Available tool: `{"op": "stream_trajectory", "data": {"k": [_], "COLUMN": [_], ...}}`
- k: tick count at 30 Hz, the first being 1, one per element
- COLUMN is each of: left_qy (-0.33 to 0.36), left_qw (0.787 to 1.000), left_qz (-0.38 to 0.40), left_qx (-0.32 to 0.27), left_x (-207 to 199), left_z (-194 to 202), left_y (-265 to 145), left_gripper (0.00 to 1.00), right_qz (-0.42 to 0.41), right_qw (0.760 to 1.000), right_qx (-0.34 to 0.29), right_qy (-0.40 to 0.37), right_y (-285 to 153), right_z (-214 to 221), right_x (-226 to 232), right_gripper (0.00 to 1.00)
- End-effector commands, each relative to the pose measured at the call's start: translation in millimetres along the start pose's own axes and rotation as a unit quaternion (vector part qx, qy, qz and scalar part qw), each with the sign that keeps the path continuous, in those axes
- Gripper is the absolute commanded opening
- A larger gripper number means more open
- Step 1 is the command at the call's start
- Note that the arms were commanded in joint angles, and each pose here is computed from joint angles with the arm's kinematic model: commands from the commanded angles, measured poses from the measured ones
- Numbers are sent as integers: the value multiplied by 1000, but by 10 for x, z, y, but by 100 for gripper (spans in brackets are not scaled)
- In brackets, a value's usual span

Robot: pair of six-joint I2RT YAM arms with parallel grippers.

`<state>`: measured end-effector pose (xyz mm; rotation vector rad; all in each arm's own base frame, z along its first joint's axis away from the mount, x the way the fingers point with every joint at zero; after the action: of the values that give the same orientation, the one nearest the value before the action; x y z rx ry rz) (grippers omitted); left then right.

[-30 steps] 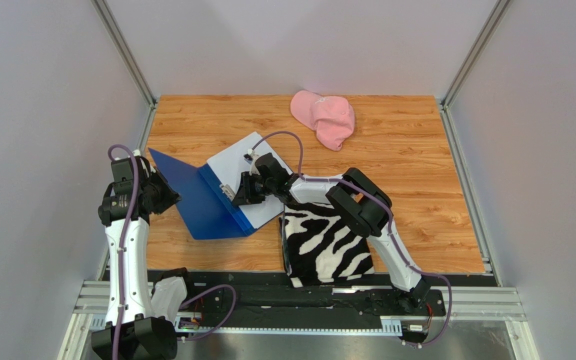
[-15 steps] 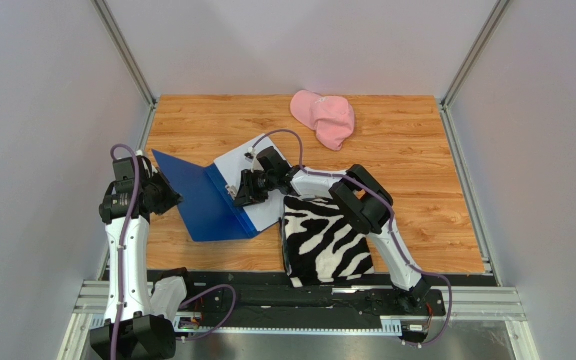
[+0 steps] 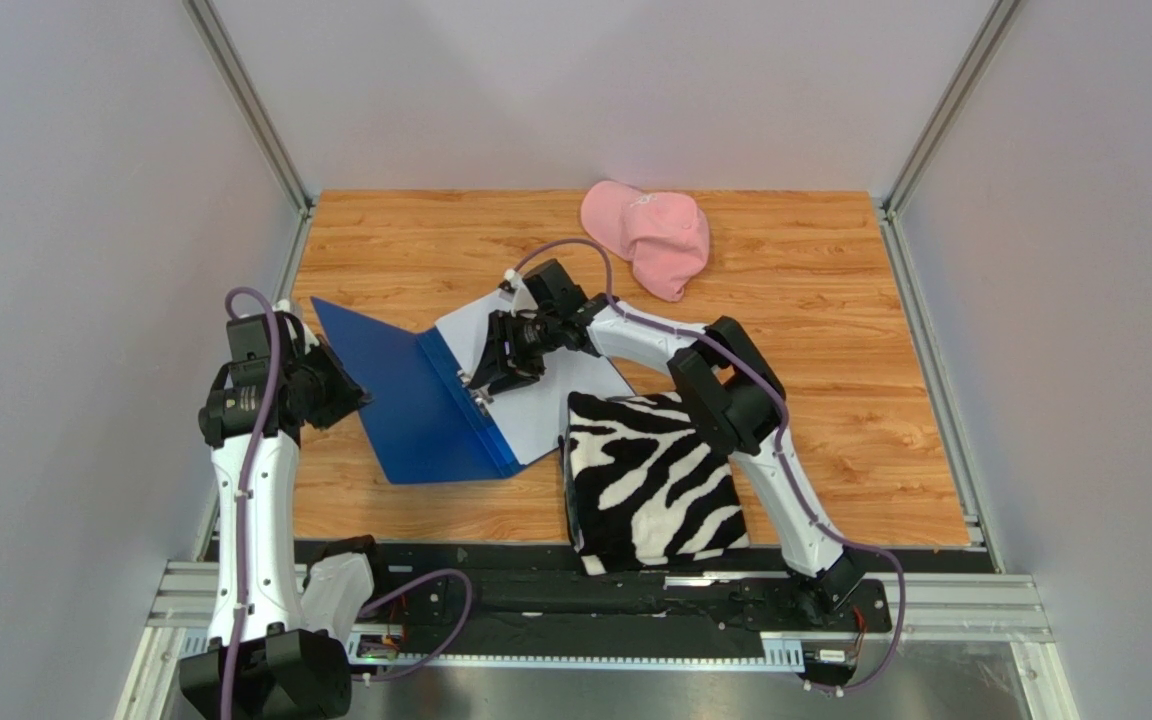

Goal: Put the files into the folder
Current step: Clamp the file and folder with some files.

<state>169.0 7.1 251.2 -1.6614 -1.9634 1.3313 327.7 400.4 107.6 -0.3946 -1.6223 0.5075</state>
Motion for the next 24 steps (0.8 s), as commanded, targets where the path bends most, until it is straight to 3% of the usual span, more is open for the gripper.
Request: {"op": "stream_trajectory", "data": {"k": [1,16,24], "left_qy": [25,23,25], "left_qw": [999,999,999], "left_qz": [19,20,20], "left_qx": [-42,-39,-39], "left_x": [-73,-58,-55], "left_z": [-129,-97,-99], "left_y": [-156,-118,-111], "left_gripper": [0,0,0], "right_qz": [29,-13,-41], "right_qw": [999,996,991], "right_qx": [11,10,13], "right_qy": [40,87,127], "right_y": [21,-104,-102], "right_z": [-78,-192,-268], "right_x": [-71,250,373], "right_gripper": [47,45,35]}}
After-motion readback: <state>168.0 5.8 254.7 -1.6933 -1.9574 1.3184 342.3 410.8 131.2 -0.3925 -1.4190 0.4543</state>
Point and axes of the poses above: each gripper's point midway between its finger pads, its own y axis out along the fingers, its own x axis along the line the jaws close on, z = x × y, the point moved 9 cm from there along -y, back along the fingers, and after that the axes turned 7 degrees about y, right-handed, at the moved point
